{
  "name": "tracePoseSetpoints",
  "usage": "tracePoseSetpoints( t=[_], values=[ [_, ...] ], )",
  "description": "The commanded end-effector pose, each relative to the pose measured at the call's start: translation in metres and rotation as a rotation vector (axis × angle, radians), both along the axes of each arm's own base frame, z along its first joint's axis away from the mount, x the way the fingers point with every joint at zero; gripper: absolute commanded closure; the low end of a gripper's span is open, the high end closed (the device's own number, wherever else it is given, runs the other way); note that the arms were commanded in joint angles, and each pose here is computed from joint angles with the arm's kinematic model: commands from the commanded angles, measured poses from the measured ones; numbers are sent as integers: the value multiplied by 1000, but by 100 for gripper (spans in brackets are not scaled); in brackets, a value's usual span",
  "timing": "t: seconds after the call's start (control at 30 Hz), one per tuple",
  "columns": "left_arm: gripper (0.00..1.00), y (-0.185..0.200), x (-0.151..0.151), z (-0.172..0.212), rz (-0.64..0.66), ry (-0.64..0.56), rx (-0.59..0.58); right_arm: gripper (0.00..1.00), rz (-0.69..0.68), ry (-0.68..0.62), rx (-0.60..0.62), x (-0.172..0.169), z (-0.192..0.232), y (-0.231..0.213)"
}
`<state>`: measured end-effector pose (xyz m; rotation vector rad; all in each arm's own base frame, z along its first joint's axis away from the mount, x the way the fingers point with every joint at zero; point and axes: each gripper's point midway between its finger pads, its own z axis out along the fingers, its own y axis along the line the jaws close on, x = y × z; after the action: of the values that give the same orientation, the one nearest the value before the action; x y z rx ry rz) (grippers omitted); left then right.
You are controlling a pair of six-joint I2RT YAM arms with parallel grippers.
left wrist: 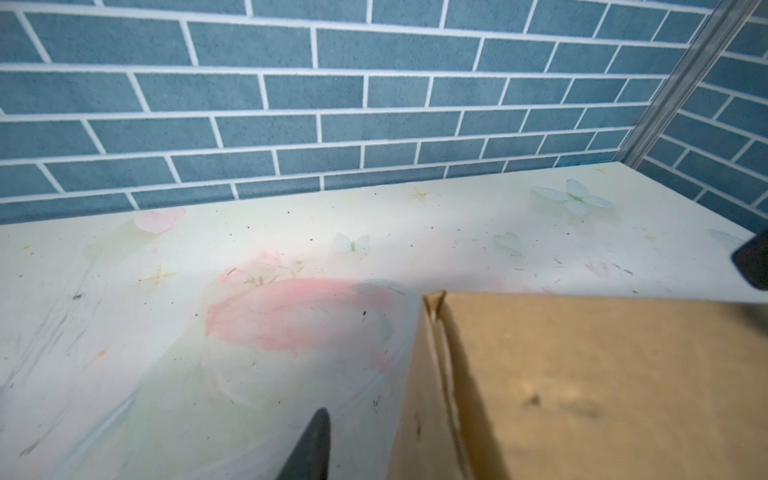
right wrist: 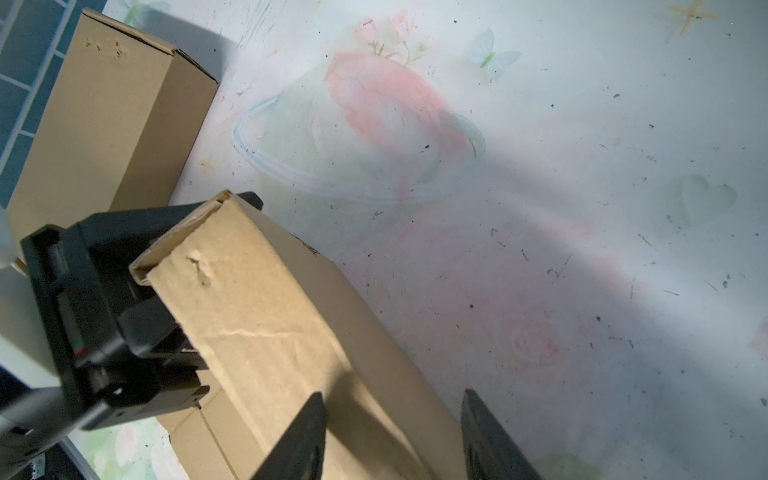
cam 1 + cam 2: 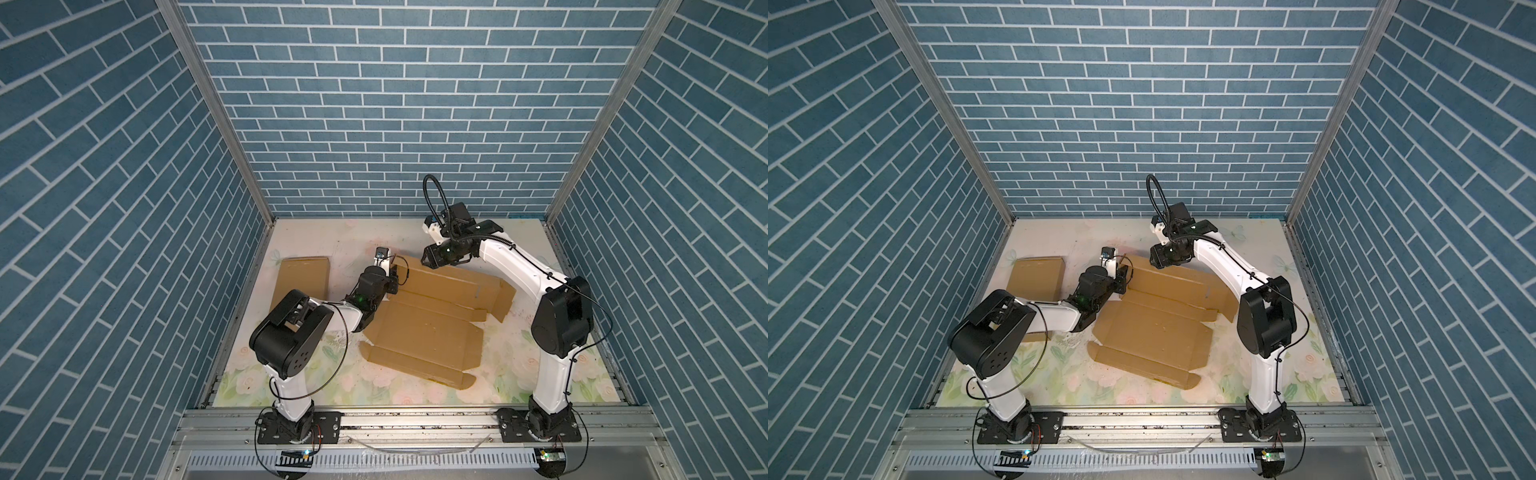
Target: Fold the paper box
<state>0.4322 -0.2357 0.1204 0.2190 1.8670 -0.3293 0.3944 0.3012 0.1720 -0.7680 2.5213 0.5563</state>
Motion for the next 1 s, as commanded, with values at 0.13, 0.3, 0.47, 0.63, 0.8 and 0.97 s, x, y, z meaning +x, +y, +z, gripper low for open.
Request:
tracePoseSetpoints(
  t=[0.13, 0.3, 0.47, 0.63, 0.8, 0.97],
  values=[
    [95, 7, 11, -4, 49, 5, -13, 49, 30, 116, -113, -24, -41, -18],
    [69, 11, -1, -11, 35, 31, -12, 49, 30, 113, -112, -24, -41, -19],
    [58, 14, -18, -24, 9, 91, -21, 50, 33, 114, -111, -24, -42, -18],
    [57, 17, -33, -49, -1, 159, -27, 50, 33, 114, -104, -23, -41, -17],
    [57, 19, -31, -70, 16, 182, -15, 50, 35, 116, -102, -24, -41, -17],
    [61, 14, -23, -79, 10, 191, 7, 51, 34, 118, -105, -25, -41, -17]
  ],
)
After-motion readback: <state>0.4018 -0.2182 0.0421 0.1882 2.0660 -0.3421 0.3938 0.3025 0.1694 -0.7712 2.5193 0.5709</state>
